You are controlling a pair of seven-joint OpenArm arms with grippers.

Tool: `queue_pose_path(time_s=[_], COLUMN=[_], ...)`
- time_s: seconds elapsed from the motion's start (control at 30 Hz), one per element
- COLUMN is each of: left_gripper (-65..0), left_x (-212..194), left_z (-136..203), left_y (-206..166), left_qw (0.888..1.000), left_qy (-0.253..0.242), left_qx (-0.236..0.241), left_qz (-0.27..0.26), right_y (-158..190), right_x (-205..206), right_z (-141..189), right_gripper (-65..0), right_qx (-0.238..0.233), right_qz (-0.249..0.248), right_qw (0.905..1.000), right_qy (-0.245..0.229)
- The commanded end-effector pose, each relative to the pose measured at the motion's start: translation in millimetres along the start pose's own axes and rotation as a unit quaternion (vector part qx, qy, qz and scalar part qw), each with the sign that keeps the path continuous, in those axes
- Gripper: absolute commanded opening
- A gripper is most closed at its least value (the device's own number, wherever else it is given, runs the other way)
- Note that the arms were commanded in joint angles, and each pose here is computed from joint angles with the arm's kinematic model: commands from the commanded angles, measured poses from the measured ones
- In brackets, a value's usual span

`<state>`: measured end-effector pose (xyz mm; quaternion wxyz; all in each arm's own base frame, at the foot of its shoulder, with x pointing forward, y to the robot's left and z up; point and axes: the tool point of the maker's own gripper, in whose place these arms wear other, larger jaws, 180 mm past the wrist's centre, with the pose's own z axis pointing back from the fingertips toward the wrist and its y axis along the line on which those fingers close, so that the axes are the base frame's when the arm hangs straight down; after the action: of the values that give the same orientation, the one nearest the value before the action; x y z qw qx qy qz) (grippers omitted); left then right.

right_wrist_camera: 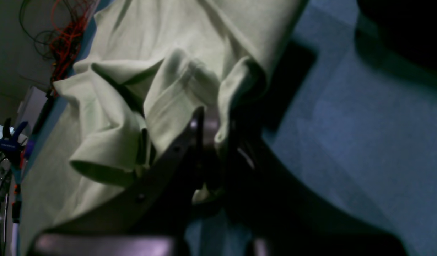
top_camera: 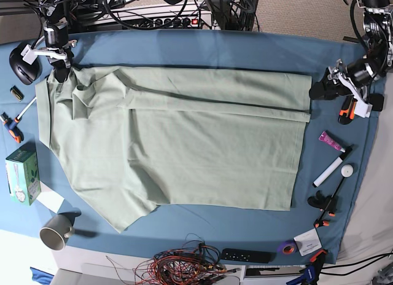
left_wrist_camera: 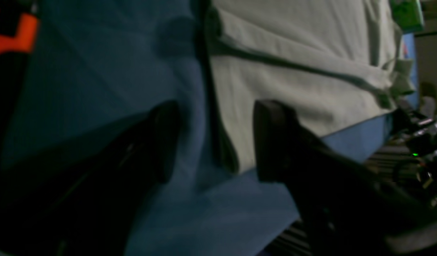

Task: Fold the T-shirt properly

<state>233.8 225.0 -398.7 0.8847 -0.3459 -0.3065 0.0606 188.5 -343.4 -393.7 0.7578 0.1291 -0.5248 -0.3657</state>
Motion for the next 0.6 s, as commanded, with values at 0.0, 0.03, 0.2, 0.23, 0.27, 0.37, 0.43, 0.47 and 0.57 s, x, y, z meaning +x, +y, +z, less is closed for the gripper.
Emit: queue_pose_path(time_s=[0.0, 0.03, 0.2, 0.23, 0.27, 0.37, 0.43, 0.47, 0.57], left_gripper=[-30.6, -30.6, -30.6, -30.6, -30.6, -31.9, -42.4, -51.2, -65.0], left_x=[-23.8, -27.0, -51.3, -58.1, -64.3, -76.2, -77.3, -76.1, -66.3], left_z=[3.7, 3.4, -5.1, -8.7, -12.4, -19.3, -19.6, -18.9, -13.1], left_y=[9.2, 7.8, -0.8, -4.3, -7.5, -12.4, -12.3, -11.6, -5.1], left_qw=[0.998, 0.998, 0.996, 0.995, 0.993, 0.99, 0.99, 0.99, 0.992], left_qy=[0.056, 0.058, 0.091, 0.104, 0.116, 0.139, 0.14, 0.138, 0.122], left_qx=[0.023, 0.019, 0.005, 0.0, -0.005, -0.009, -0.008, -0.007, 0.003], left_qz=[-0.001, 0.004, 0.008, 0.006, 0.002, -0.008, -0.009, -0.008, -0.007], right_y=[-0.1, -0.1, 2.9, 4.2, 5.5, 6.0, 4.9, 4.9, 4.4], right_x=[-2.7, -2.5, -5.4, -6.2, -7.3, -8.5, -7.8, -7.8, -9.1], right_z=[0.3, 0.3, -1.7, -2.5, -3.2, -3.7, -3.0, -3.0, -2.4], right_gripper=[-65.0, -65.0, -65.0, -65.0, -65.0, -65.0, -65.0, -65.0, -65.0], right_qx=[-0.001, -0.001, 0.004, 0.005, 0.007, 0.007, 0.006, 0.006, 0.006], right_qz=[0.012, 0.012, 0.014, 0.014, 0.015, 0.017, 0.016, 0.016, 0.016], right_qw=[0.9998, 0.9998, 0.9997, 0.9997, 0.9996, 0.9995, 0.9996, 0.9996, 0.9995], right_qy=[0.015, 0.014, 0.019, 0.021, 0.023, 0.025, 0.024, 0.024, 0.027])
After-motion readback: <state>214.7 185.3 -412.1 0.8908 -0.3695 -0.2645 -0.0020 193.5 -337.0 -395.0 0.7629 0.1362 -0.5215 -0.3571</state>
